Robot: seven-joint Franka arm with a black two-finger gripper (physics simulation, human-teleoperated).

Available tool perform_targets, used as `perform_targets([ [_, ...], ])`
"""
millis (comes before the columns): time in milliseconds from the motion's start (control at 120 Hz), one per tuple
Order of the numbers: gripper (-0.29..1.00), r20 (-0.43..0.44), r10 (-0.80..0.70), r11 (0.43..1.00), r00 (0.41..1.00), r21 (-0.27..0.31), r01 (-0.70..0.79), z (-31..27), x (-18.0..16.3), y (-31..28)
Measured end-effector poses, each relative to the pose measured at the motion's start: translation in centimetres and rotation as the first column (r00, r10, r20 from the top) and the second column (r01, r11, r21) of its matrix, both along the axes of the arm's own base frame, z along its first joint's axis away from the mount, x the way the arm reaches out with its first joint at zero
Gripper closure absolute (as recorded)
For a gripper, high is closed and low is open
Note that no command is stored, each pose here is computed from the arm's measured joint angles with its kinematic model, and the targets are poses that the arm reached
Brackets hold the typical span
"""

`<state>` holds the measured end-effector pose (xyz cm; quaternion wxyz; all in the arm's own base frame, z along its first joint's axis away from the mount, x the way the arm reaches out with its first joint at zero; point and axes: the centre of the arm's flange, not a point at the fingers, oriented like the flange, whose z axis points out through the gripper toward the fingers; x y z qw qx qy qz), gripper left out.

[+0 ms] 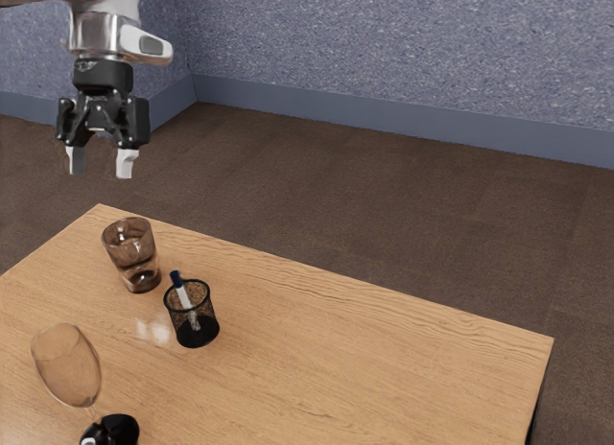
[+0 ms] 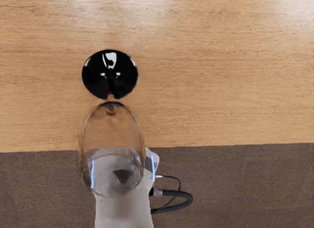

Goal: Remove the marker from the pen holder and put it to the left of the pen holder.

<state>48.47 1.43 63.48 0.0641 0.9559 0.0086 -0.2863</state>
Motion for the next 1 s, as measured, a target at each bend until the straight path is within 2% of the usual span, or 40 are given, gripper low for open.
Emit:
perform_targets([
  [58, 0.01, 0.103, 0.045, 0.999, 0.994, -0.004, -0.045, -0.7, 1.8, 1.6],
  [100, 0.01, 0.146, 0.063, 0.998, 0.987, 0.007, -0.065, -1.8, 3.2, 2.4],
  [200, 0.02, 0.178, 0.056, 0.997, 0.983, 0.037, -0.063, -6.6, 7.4, 2.1],
  [283, 0.02, 0.176, 0.091, 0.994, 0.98, 0.046, -0.101, -13.0, 10.2, 5.2],
  [383, 0.02, 0.182, 0.136, 0.989, 0.974, 0.034, -0.144, -19.1, 10.1, 9.0],
  [583, 0.02, 0.265, 0.134, 0.987, 0.955, 0.046, -0.151, -26.0, 10.9, 12.0],
  [817, 0.04, 0.359, 0.072, 0.993, 0.93, 0.06, -0.1, -28.5, 12.0, 11.8],
  [1000, 0.11, 0.376, 0.04, 0.997, 0.926, 0.05, -0.064, -30.1, 12.1, 10.6],
])
